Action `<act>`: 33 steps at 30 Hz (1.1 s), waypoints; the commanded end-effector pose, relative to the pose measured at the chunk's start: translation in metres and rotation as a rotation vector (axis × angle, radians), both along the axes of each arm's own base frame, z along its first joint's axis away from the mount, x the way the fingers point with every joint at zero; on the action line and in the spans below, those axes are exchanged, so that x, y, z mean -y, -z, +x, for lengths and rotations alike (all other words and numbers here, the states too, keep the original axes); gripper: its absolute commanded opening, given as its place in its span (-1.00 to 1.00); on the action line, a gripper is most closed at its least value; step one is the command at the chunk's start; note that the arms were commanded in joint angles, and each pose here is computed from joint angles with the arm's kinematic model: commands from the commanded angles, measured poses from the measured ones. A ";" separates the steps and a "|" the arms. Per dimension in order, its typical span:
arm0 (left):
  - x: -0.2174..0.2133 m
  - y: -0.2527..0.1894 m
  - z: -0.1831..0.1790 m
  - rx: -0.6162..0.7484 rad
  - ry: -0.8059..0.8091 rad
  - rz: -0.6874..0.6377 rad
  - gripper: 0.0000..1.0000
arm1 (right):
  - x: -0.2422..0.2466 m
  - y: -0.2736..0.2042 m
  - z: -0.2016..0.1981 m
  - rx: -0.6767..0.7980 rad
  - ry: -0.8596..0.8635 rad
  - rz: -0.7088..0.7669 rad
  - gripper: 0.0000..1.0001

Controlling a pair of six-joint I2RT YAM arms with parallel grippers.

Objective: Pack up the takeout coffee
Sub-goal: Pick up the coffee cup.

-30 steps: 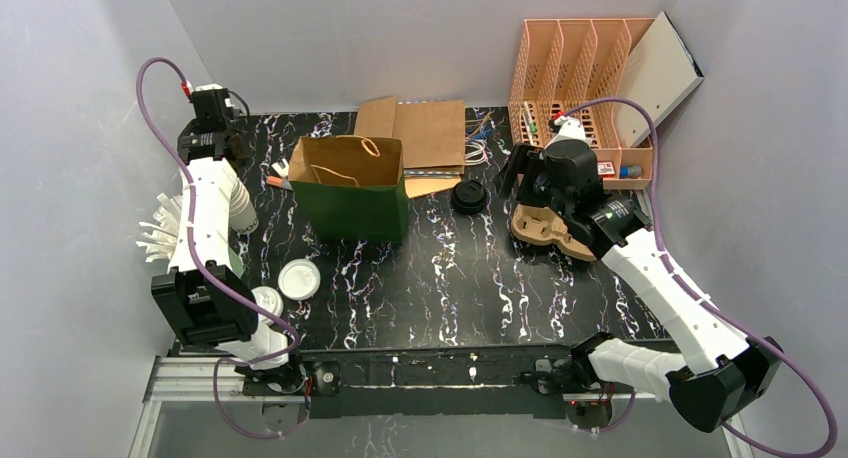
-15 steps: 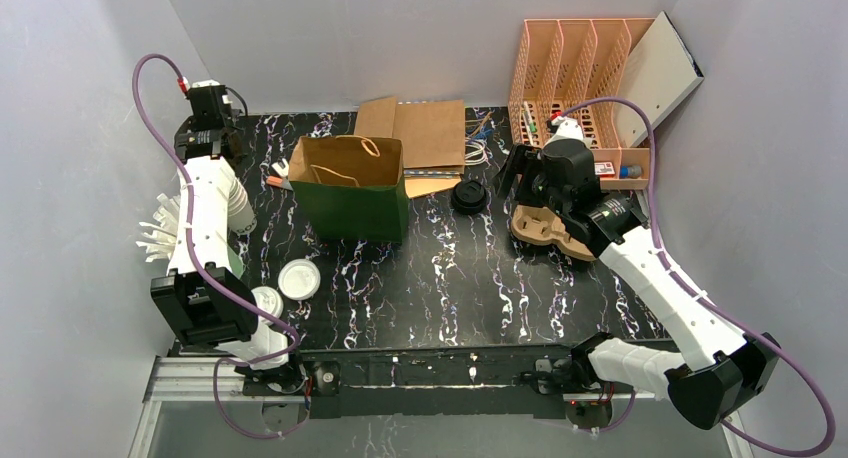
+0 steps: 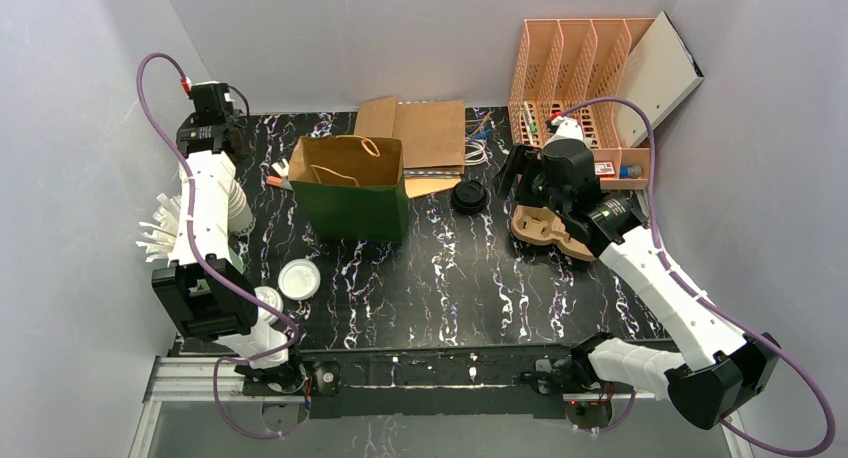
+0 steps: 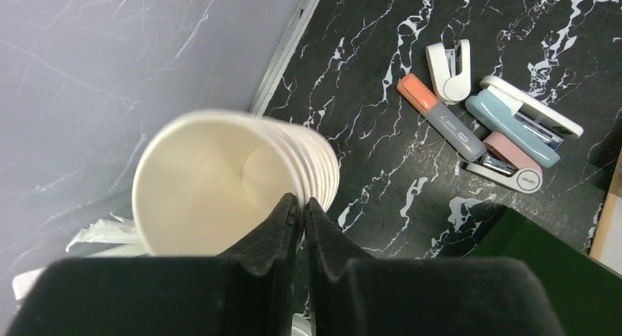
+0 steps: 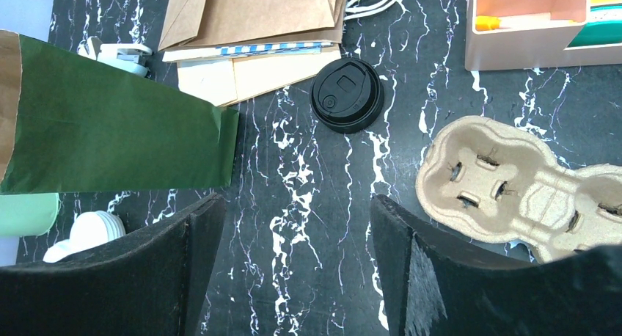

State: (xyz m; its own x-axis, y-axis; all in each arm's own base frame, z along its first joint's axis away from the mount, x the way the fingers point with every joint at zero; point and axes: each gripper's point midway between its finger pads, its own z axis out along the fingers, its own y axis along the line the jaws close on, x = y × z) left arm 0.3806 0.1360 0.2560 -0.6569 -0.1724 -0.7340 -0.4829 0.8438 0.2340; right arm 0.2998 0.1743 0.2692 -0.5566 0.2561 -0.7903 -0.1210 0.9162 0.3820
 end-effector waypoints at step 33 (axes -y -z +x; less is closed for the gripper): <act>0.017 -0.208 -0.026 0.441 0.119 0.083 -1.00 | -0.003 -0.007 0.003 0.018 -0.009 0.016 0.57</act>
State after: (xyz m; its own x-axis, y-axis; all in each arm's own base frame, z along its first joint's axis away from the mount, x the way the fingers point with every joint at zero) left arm 0.3775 0.1388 0.4187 -0.4070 -0.0583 -0.9116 -0.5147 0.8391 0.1762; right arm 0.2996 0.1758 0.2673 -0.5640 0.2527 -0.7862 -0.1241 0.9153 0.3832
